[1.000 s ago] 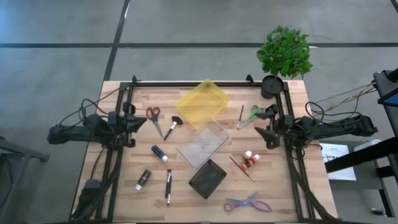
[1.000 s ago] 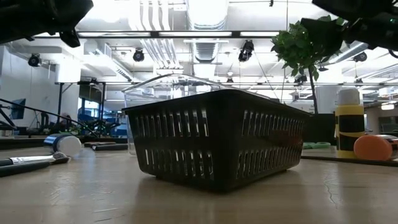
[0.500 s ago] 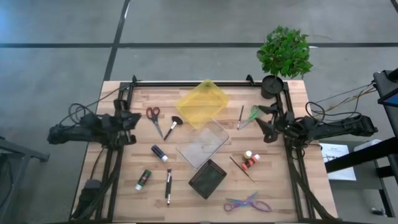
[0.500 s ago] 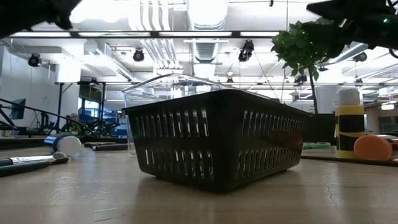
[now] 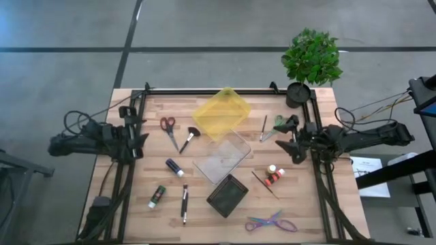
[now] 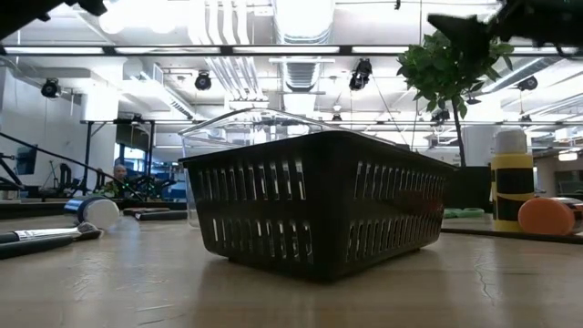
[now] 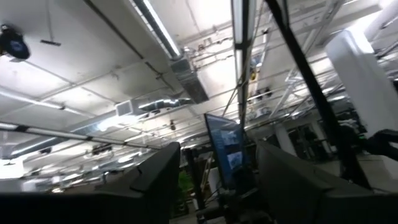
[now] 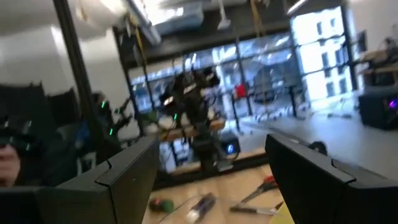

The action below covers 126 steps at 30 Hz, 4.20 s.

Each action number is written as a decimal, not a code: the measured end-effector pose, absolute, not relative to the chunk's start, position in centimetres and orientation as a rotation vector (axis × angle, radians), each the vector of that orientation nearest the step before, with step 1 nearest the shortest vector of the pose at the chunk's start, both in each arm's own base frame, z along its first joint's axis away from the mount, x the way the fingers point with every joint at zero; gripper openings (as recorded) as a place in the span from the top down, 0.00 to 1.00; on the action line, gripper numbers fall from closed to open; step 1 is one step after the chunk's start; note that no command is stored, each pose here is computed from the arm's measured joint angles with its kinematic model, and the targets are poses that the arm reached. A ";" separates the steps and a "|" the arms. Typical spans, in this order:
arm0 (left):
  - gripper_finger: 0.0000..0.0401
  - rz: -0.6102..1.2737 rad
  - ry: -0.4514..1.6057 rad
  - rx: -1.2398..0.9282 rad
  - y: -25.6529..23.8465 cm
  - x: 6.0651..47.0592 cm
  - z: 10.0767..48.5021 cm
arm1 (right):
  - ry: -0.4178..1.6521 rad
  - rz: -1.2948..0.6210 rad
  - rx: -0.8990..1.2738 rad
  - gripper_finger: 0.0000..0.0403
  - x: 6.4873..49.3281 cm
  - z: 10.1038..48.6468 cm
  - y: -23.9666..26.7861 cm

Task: Pick & Place Paint Supplies
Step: Put the yellow paint bottle into the black bin

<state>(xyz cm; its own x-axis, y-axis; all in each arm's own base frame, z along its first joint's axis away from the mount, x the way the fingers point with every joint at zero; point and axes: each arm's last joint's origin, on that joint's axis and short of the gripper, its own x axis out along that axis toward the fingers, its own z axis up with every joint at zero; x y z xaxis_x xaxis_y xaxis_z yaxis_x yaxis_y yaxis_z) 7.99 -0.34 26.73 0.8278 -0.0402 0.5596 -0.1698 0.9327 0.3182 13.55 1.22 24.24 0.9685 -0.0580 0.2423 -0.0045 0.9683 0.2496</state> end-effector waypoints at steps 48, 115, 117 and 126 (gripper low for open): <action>0.45 -0.127 -0.433 0.437 -1.0 11.4 30.0 | 1.157 -0.444 0.009 0.28 20.2 26.7 11.4; 0.45 -0.238 -0.375 0.361 -1.2 11.5 29.4 | 1.290 -0.210 0.125 0.28 21.6 22.4 7.7; 0.45 -0.238 -0.375 0.361 -1.2 11.5 29.4 | 1.290 -0.209 0.128 0.28 21.6 22.4 7.7; 0.45 -0.238 -0.375 0.361 -1.2 11.5 29.4 | 1.287 -0.211 0.134 0.28 21.5 22.0 7.7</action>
